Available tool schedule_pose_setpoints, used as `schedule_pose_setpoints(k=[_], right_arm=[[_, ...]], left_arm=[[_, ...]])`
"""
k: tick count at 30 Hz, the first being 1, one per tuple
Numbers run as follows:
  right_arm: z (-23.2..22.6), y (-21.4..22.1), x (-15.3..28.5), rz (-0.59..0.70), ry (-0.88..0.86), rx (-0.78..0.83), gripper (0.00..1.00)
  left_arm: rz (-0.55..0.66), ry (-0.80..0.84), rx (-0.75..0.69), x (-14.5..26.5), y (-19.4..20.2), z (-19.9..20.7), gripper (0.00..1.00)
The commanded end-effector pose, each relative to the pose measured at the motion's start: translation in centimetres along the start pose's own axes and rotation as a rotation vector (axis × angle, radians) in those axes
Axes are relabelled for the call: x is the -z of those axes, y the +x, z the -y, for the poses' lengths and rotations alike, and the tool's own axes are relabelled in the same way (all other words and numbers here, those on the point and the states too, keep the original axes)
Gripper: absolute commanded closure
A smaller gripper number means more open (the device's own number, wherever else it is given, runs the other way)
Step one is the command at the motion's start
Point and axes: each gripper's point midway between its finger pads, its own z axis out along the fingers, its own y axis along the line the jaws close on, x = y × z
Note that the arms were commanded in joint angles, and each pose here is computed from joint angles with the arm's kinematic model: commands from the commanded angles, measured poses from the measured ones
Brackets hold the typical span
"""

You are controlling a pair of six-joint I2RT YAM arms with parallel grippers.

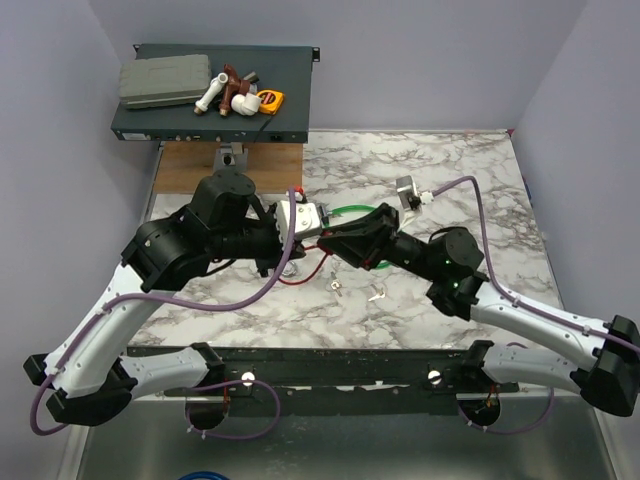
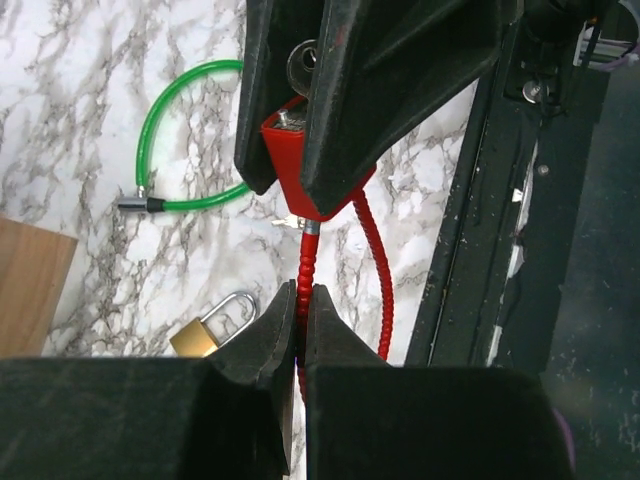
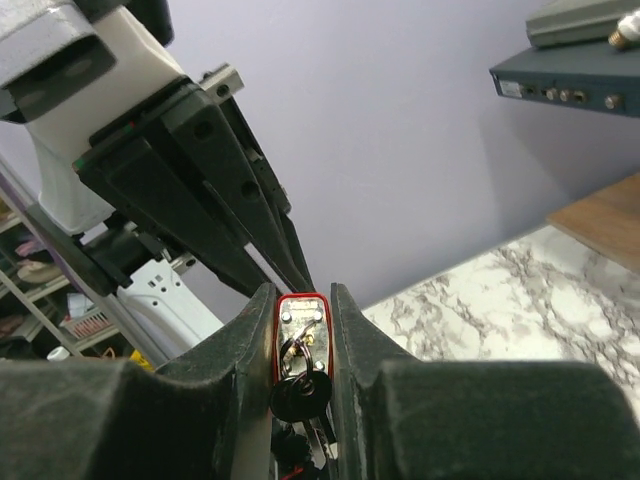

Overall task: Unlock with the key
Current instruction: Unlock the lock.

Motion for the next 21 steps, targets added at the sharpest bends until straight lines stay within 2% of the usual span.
schedule_pose_setpoints(k=[1,2,5,8,11,14,16,21], right_arm=[[-1.2,-2.3,0.2,-0.029,0.023,0.063,0.76],[-1.3,-2.6,0.2,-0.048,0.034,0.079,0.59],[-0.9,-3.2,0.5,-0.118,0.097,0.142,0.36],[-0.8,-4.0,0.4,-0.193,0.126,0.215,0.21],[-1.4,-3.8,-0.3,-0.319,0.083,0.282,0.17],[-0.4,-1.7,-0.9,-0.548,0.062,0.324,0.16],[0.8,-0.2,-1.1,-0.683,0.071,0.328,0.16],[1.2,1.4,-1.1,-0.822,0.043,0.298,0.16]], left_arm=[[0.027,-0.171,-0.088,1.6,-1.4,-3.5,1.00],[0.016,-0.197,-0.114,2.0,-1.3,-4.1,1.00],[-0.034,-0.223,-0.202,2.9,-0.7,-4.7,1.00],[-0.083,-0.188,-0.268,3.5,0.3,-4.1,1.00],[-0.143,-0.119,-0.320,3.4,1.8,-3.0,1.00],[-0.222,-0.085,-0.389,2.9,3.4,-2.5,1.00],[-0.225,-0.081,-0.444,2.6,3.7,-2.2,1.00],[-0.246,-0.079,-0.550,2.6,4.2,-1.6,1.00]])
